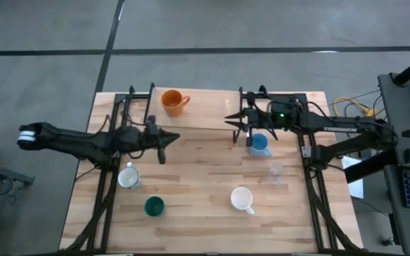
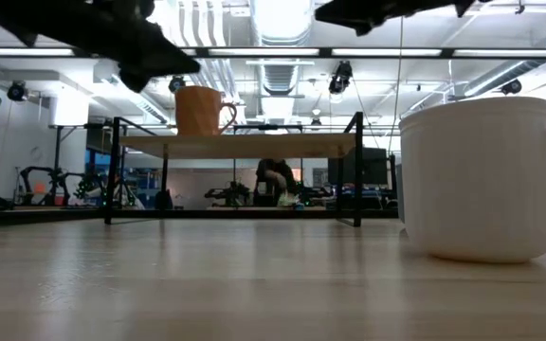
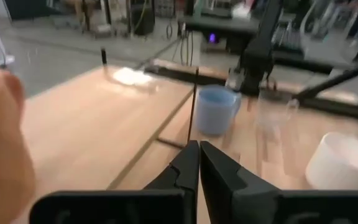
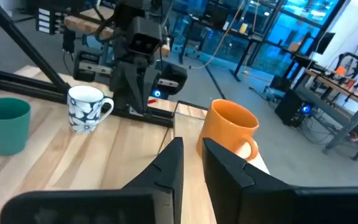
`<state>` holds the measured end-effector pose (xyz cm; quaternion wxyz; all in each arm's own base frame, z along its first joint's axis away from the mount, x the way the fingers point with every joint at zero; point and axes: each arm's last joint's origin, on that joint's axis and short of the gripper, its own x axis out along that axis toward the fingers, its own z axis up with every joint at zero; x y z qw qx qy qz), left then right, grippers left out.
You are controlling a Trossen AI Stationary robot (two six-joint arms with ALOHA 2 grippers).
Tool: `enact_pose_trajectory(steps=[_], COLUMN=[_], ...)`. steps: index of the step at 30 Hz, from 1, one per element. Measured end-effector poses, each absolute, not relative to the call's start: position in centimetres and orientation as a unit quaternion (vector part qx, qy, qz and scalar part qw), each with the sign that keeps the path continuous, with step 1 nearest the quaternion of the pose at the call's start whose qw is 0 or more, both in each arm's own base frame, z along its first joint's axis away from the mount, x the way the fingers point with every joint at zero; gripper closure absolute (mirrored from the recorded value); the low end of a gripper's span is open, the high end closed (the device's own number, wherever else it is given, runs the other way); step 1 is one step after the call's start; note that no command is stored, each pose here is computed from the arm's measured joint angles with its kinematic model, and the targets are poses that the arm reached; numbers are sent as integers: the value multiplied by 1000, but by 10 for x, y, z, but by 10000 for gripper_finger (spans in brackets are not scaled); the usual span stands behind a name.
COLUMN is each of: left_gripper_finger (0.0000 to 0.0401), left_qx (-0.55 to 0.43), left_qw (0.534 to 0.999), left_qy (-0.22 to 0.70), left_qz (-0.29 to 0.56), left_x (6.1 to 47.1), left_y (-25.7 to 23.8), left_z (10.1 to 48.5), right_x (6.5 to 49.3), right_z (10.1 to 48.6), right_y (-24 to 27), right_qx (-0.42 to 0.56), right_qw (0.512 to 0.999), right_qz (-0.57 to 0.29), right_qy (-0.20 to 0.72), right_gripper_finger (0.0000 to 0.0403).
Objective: Stack small to large cups/mugs on shelf
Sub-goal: Put the orange mug on the shelf
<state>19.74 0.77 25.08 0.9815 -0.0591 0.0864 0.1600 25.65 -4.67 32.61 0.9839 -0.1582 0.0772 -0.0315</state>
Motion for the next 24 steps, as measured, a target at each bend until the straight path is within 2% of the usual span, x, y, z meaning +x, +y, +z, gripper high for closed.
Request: enact_pose_trajectory(steps=[13, 24], left_gripper_finger=[401, 401], left_qx=[-50, -33], left_qw=[966, 930], left_qy=[160, 191], left_qz=[199, 312], left_x=[252, 251], left_y=[24, 52], left_z=[249, 248], right_x=[220, 205], right_z=[297, 286], right_y=[-40, -37], right_qx=[-161, -159], right_qw=[985, 986], right_qz=[-38, -43], right_qy=[37, 13], right_gripper_finger=[351, 351])
